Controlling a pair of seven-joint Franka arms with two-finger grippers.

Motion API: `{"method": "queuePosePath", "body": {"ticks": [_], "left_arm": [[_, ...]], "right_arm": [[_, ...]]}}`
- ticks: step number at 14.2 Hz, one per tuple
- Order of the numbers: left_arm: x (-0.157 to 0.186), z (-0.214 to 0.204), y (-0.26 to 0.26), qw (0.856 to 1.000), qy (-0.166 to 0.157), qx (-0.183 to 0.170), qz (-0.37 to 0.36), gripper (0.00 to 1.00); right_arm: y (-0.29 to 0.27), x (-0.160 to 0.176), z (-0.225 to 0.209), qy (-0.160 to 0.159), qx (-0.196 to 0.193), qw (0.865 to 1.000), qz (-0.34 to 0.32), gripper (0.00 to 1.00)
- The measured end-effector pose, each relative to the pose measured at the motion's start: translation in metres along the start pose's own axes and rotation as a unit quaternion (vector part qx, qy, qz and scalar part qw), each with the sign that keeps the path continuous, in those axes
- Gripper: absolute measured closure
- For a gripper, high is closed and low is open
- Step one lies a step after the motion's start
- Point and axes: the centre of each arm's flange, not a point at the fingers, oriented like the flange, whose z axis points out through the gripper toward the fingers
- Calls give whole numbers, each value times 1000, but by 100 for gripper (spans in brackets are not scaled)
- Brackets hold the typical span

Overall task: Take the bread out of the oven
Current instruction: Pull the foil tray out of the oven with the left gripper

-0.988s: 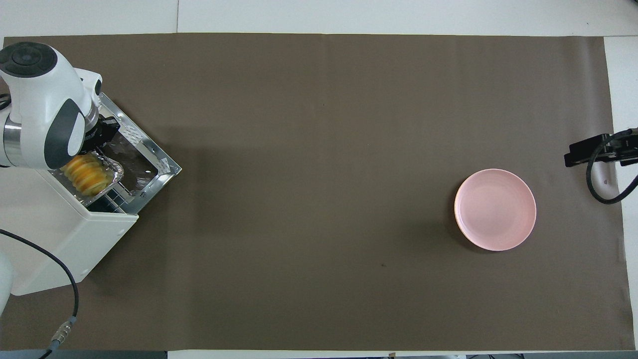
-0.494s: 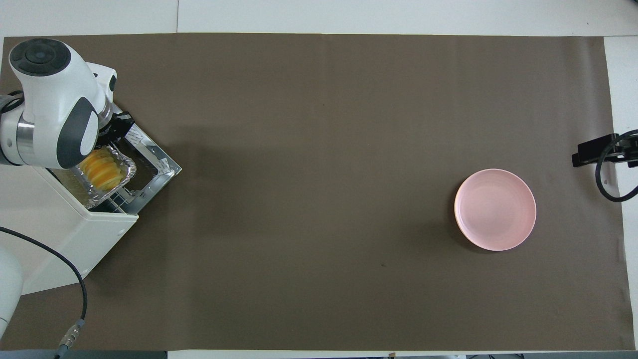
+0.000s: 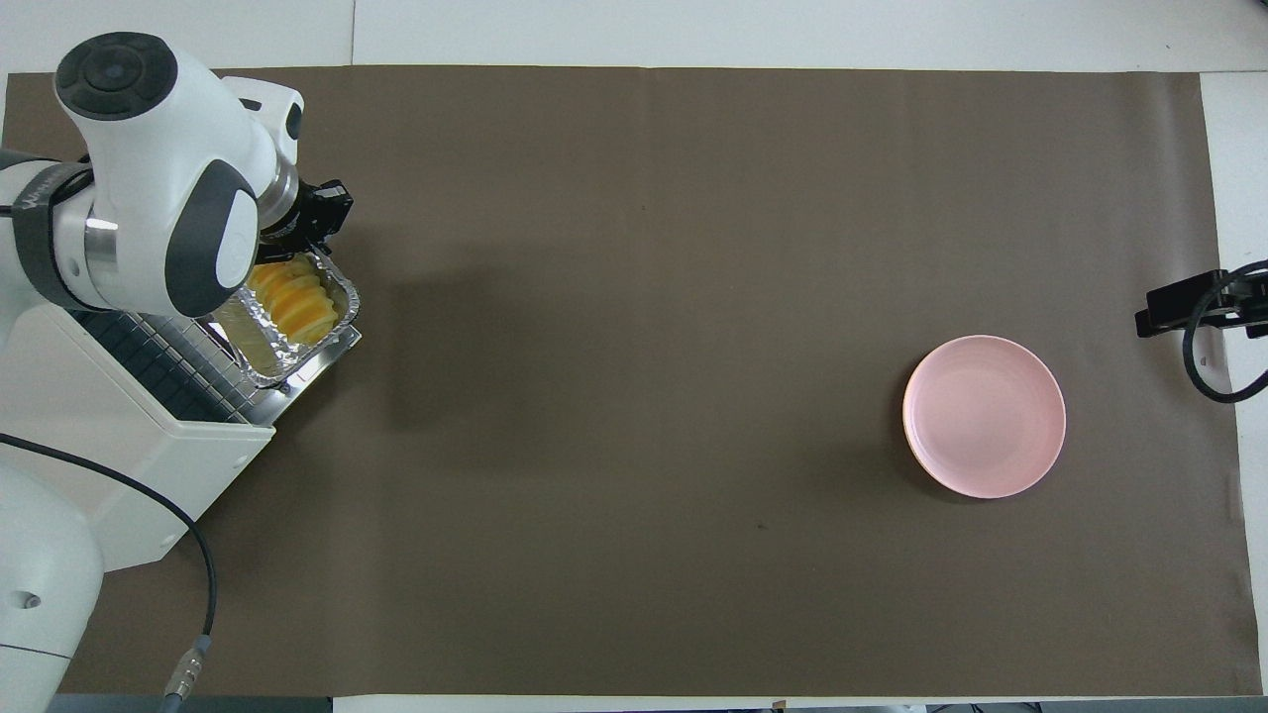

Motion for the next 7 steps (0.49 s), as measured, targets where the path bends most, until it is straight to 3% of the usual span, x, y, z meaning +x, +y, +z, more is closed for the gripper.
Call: {"method": "queuePosePath", "body": {"ticks": [7], "left_arm": [[-85, -14, 103, 998, -21, -33, 52, 98]], "right_arm": [[0, -7, 12, -15, 2, 1000, 0, 0]]}}
